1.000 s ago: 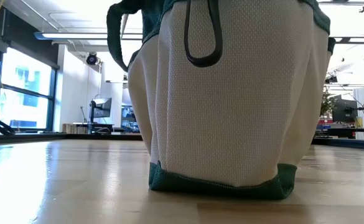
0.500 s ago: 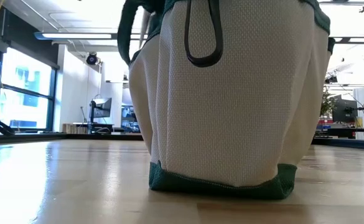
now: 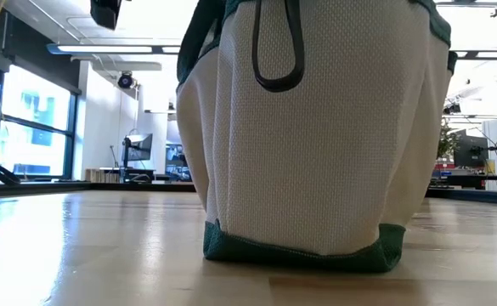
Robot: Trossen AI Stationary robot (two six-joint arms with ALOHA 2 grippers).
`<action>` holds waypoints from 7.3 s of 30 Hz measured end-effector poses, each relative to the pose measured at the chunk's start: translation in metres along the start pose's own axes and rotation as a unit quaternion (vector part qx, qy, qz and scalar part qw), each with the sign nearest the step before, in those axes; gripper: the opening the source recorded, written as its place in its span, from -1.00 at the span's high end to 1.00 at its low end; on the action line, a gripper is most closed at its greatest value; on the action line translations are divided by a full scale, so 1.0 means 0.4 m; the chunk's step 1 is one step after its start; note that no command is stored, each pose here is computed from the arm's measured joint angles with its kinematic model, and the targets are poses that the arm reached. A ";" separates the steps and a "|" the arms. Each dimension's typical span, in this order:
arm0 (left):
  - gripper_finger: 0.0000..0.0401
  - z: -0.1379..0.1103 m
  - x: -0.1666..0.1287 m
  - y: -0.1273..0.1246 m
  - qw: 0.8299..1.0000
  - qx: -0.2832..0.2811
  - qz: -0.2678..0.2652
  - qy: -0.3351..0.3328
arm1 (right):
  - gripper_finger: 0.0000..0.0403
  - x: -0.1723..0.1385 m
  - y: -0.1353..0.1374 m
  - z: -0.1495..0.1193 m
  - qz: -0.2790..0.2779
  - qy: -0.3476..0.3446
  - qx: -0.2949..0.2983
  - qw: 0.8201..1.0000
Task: Pick & Place Garden tools in Gardening bag
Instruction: Put the bottom trowel into the gardening bag, then put the right trowel into the gardening bag
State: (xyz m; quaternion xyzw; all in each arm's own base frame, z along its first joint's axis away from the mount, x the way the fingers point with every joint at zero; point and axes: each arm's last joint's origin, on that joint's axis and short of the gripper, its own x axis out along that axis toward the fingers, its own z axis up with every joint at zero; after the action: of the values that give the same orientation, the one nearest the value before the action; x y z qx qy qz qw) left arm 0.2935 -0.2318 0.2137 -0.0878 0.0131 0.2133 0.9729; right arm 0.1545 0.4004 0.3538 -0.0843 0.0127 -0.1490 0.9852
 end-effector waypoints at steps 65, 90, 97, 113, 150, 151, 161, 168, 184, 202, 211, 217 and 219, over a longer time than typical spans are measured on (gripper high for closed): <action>0.72 -0.084 0.027 0.002 0.998 -0.026 -0.023 0.050 | 0.32 0.000 0.001 -0.002 0.001 0.000 0.012 1.000; 0.17 -0.031 0.037 -0.044 0.997 0.044 -0.055 0.032 | 0.32 0.000 0.000 -0.002 0.001 0.000 0.012 1.000; 0.16 0.036 0.046 -0.079 0.993 0.115 -0.024 -0.001 | 0.32 0.000 0.000 -0.002 0.001 0.000 0.013 1.000; 0.16 0.247 -0.097 -0.202 0.945 0.304 0.119 -0.017 | 0.32 -0.010 0.003 -0.011 0.005 -0.001 0.023 1.000; 0.16 0.434 -0.258 -0.081 0.987 0.147 0.060 -0.030 | 0.32 0.177 -0.174 0.070 -0.094 0.014 0.024 0.995; 0.16 0.421 -0.278 -0.082 0.990 0.135 0.036 -0.026 | 0.32 0.193 -0.198 0.082 -0.106 0.015 0.025 0.994; 0.16 0.319 -0.342 -0.059 0.981 0.023 -0.121 0.147 | 0.32 0.411 -0.504 0.089 -0.158 0.088 0.100 0.979; 0.16 0.250 -0.323 -0.077 0.970 -0.044 -0.112 0.213 | 0.32 0.573 -0.757 -0.030 -0.290 0.244 0.181 0.907; 0.16 0.212 -0.291 -0.125 0.959 -0.179 -0.089 0.202 | 0.32 0.825 -1.056 -0.196 -0.288 0.318 0.393 0.813; 0.16 0.102 -0.257 -0.198 0.934 -0.201 -0.125 0.267 | 0.32 0.828 -1.206 -0.320 -0.248 0.457 0.439 0.733; 0.16 0.109 -0.257 -0.208 0.931 -0.225 -0.131 0.256 | 0.32 0.781 -1.165 -0.338 -0.308 0.543 0.397 0.673; 0.16 0.113 -0.257 -0.213 0.929 -0.228 -0.142 0.256 | 0.32 0.792 -1.069 -0.368 -0.358 0.515 0.343 0.699; 0.16 0.116 -0.257 -0.217 0.924 -0.239 -0.149 0.257 | 0.32 0.795 -1.030 -0.398 -0.368 0.500 0.332 0.710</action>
State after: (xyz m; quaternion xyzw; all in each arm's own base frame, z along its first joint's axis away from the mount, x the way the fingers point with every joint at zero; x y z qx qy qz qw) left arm 0.2356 -0.3436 0.2802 -0.3708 0.1980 0.0331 0.9067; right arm 0.3302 -0.1072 0.2670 0.3373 0.4214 -0.5151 0.6658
